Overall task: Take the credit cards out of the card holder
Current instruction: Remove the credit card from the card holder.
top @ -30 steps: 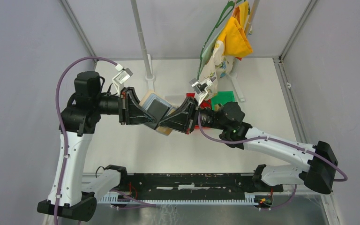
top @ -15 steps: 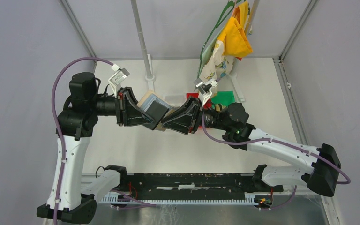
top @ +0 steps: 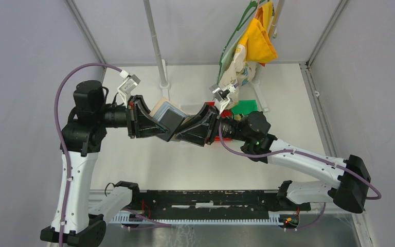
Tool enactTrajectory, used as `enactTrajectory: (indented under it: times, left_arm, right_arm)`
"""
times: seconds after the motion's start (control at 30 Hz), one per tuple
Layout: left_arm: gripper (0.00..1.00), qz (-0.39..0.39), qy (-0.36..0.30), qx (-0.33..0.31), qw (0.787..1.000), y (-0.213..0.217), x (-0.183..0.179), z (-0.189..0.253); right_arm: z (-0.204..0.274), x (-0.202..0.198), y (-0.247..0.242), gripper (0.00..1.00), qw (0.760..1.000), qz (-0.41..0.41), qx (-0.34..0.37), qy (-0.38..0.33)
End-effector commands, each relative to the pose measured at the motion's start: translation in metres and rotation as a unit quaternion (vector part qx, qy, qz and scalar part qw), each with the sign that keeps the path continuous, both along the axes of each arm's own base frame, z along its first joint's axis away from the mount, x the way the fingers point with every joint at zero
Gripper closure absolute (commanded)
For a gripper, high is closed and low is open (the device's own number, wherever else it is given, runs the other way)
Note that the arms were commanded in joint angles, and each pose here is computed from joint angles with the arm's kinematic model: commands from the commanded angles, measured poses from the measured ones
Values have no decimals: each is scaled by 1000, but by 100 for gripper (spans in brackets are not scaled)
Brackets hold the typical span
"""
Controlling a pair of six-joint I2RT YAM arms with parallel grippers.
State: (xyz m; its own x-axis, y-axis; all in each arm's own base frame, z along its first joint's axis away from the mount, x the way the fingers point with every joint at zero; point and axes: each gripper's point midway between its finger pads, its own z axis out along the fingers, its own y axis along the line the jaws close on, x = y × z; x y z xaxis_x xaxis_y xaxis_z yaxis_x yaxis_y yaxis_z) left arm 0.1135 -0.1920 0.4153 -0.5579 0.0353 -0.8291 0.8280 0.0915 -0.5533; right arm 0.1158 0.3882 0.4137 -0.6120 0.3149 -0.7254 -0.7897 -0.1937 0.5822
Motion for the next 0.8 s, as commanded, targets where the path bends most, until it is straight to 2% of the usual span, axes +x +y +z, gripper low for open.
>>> enactTrajectory:
  times: [0.0, 0.2, 0.37, 0.6, 0.77]
  left_arm:
    - [84, -32, -25, -14, 999, 1, -21, 8]
    - [83, -10, -45, 0, 999, 2, -17, 1]
    - [80, 2, -47, 11, 999, 3, -15, -4]
    - [58, 3, -51, 19, 998, 4, -15, -9]
    - [57, -25, -33, 2, 999, 3, -23, -3]
  right_arm:
    - [34, 8, -1, 59, 999, -18, 44, -13]
    - [38, 9, 2, 62, 999, -14, 49, -11]
    - [39, 10, 3, 77, 999, -15, 50, -11]
    - [39, 9, 3, 100, 999, -14, 47, -16]
    - [32, 8, 5, 100, 999, -12, 35, -17]
